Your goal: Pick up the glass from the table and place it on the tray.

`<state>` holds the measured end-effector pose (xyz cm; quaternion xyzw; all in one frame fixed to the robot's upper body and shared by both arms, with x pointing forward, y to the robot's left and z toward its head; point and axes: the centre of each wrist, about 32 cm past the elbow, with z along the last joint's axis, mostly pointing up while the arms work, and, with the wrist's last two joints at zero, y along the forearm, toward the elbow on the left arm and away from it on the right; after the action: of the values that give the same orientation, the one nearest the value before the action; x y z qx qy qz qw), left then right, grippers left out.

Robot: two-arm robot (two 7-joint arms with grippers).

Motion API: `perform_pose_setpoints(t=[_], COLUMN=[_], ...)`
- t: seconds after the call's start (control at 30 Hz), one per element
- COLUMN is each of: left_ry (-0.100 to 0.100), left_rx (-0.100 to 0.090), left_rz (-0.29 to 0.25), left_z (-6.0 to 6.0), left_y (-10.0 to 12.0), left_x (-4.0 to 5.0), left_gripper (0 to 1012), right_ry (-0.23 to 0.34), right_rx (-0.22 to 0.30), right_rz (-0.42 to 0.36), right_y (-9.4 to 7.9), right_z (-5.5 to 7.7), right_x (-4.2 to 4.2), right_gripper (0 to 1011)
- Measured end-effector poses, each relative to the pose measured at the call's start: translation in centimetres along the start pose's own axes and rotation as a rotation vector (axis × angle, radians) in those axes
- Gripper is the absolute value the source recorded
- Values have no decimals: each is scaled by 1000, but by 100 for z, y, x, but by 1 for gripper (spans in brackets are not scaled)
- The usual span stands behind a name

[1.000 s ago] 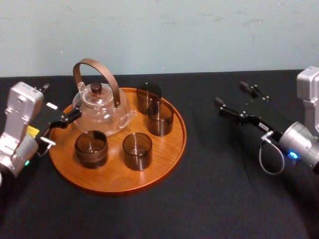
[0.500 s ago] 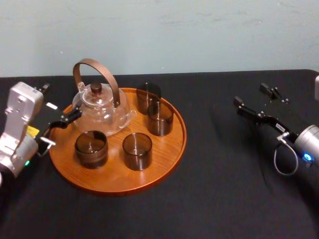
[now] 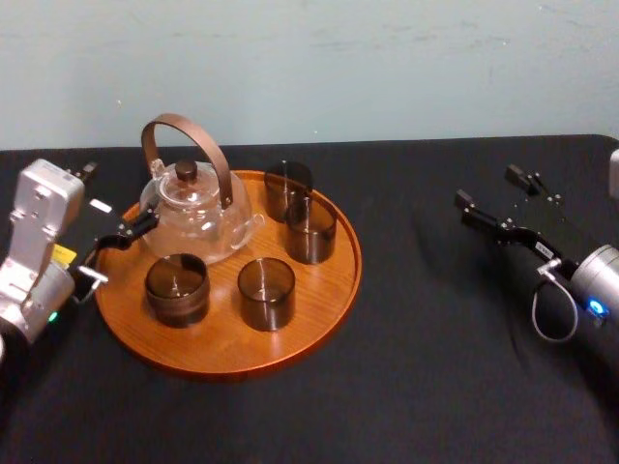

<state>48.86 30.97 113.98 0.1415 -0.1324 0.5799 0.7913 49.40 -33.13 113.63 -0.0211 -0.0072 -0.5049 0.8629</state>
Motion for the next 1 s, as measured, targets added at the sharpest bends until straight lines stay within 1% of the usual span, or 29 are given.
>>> perform_pose_setpoints(t=[1.0], left_ry=[0], left_rx=[0], left_rz=[0], left_z=[0], left_y=[0], left_x=[0], left_gripper=[1001], right_ry=[1], right_rx=[2], right_rz=[3], right_y=[2], right_z=[10], right_x=[0], right_gripper=[1002])
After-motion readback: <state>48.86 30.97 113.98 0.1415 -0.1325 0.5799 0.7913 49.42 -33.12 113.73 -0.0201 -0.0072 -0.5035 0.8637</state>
